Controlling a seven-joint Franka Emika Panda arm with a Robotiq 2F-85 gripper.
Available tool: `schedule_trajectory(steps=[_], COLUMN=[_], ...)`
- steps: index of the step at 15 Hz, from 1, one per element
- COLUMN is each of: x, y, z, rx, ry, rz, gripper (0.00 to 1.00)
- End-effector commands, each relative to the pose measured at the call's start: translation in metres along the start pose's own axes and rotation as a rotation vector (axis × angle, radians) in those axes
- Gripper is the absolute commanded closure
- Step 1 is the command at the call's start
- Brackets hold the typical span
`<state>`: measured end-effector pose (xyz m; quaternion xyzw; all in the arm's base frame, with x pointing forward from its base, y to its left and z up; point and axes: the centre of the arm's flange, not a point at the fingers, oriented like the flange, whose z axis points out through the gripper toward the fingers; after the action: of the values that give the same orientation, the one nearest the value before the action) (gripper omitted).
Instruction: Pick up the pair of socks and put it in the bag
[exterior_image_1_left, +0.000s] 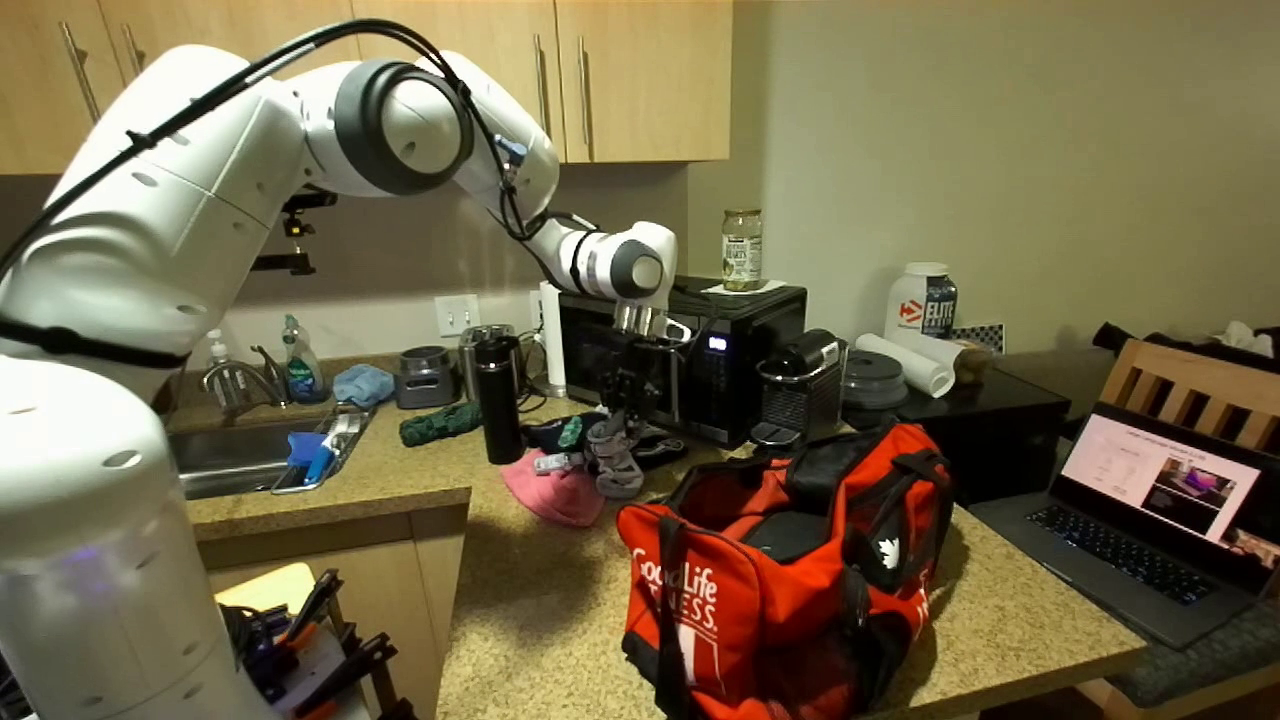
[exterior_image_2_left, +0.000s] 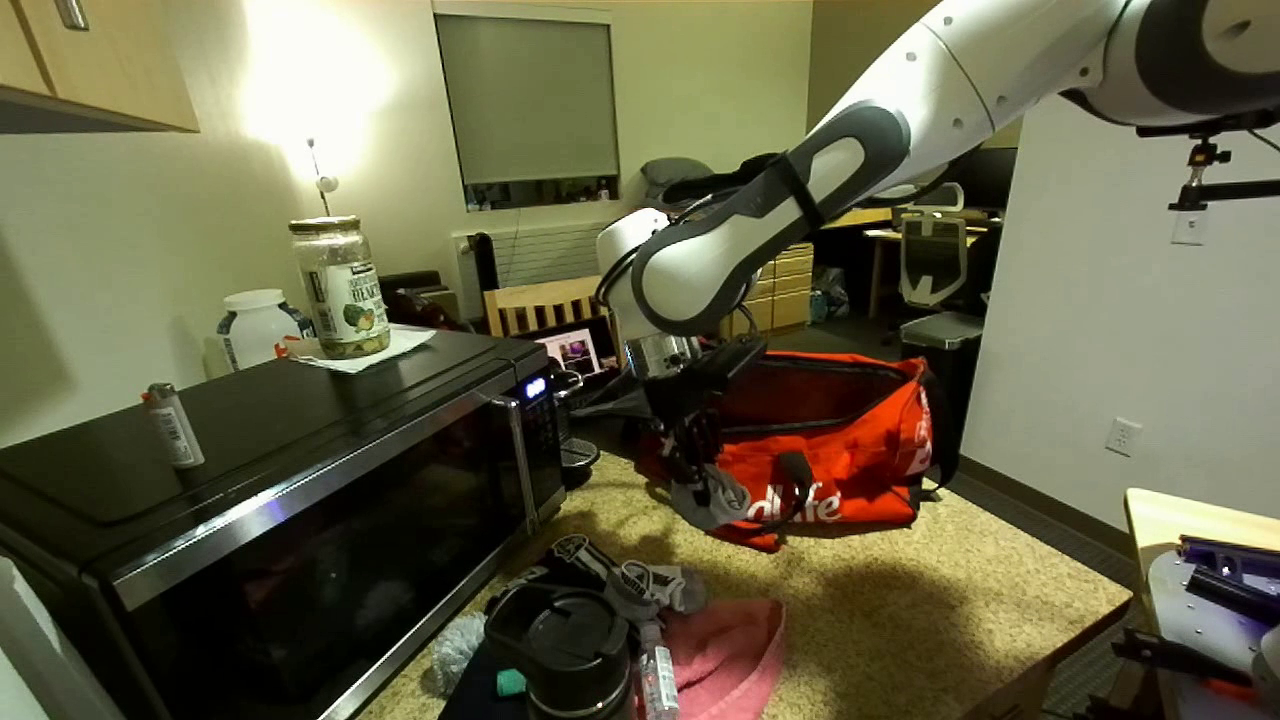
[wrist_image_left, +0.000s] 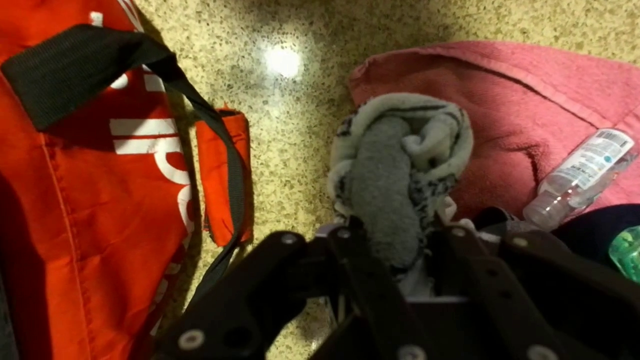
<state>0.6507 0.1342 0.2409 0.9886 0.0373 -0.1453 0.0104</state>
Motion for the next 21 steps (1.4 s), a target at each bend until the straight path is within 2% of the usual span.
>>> schedule_trajectory(steps=[1, 5, 12, 21], x=[0.001, 0.006, 0.018, 0.027], y=[0.012, 0.029, 0.089, 0.146], z=[-0.007, -0.012, -0.039, -0.053], rx=[-0.005, -0.015, -0.03, -0.056], ry=[-0.013, -0.015, -0.013, -0.026], rz=[0.001, 0.03, 0.131, 0.205], gripper=[0.9, 0.9, 0.9, 0.9])
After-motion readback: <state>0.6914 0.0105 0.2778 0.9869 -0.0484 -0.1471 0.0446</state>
